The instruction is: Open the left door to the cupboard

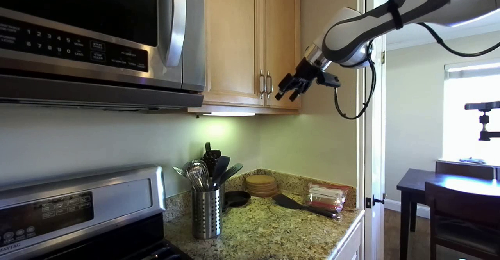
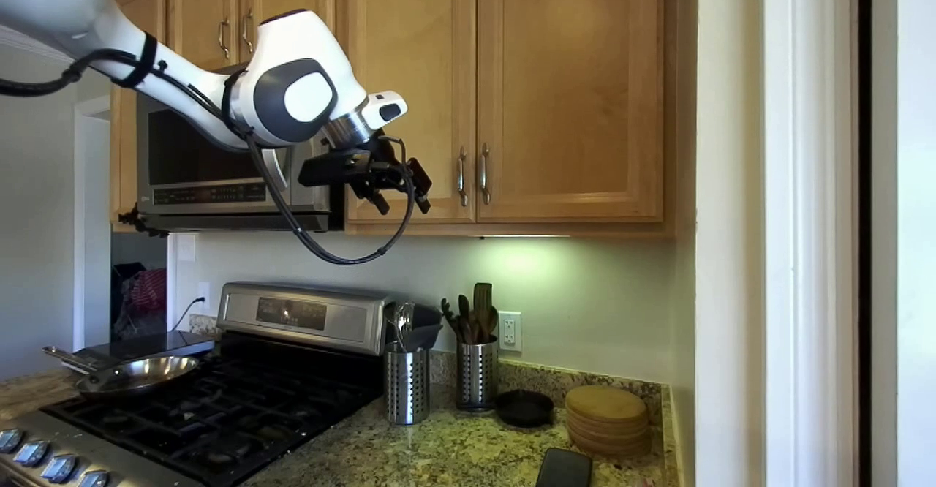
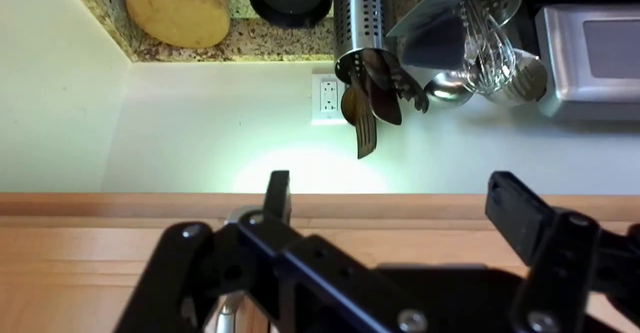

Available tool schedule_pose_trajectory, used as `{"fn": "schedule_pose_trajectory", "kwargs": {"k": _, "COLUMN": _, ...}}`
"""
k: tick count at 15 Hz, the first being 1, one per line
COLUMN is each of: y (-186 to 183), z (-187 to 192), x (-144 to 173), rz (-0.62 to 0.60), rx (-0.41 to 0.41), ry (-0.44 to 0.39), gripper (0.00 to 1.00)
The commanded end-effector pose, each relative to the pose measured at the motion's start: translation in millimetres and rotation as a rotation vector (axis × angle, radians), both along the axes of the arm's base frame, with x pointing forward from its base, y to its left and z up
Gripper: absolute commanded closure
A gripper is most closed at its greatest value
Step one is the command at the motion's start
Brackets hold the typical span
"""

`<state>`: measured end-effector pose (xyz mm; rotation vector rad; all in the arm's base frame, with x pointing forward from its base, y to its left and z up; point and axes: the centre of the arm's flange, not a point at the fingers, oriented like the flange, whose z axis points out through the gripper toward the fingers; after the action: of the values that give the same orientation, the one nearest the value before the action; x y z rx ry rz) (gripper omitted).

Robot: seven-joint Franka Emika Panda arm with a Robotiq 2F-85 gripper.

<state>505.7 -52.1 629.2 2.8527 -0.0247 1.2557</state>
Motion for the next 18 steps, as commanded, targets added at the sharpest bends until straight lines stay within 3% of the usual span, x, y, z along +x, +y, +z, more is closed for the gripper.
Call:
{"fn": "schedule_pose_trajectory", "kwargs": {"k": 1, "y": -6, "z": 12, "x": 30, "rz": -0.025, "rx": 0.031, "ry": -0.083, "gripper": 0.0}}
{"fn": "schedule_pose_trajectory", "kwargs": {"k": 9, "y": -14, "z": 36, "x": 71, "rz": -0.046, "rx": 0.042, "ry": -0.175, "gripper": 0.0}}
{"fn": "schedule_pose_trajectory", "kwargs": {"k": 16, "y": -24, "z": 57, "x": 91, "rz": -0.061, "rx": 0.002, "ry": -0.218, "gripper": 0.01}}
{"fn": "schedule_pose_trajectory", "kwargs": {"k": 17, "y": -25, "z": 58, "x": 93, "rz": -0.062, "rx": 0.002, "ry": -0.222, "gripper": 0.04}}
{"fn": "schedule_pose_trajectory", "kwargs": {"k": 18, "y": -26, "z": 58, "x": 95, "rz": -0.062, "rx": 0.0, "ry": -0.224, "gripper": 0.17}}
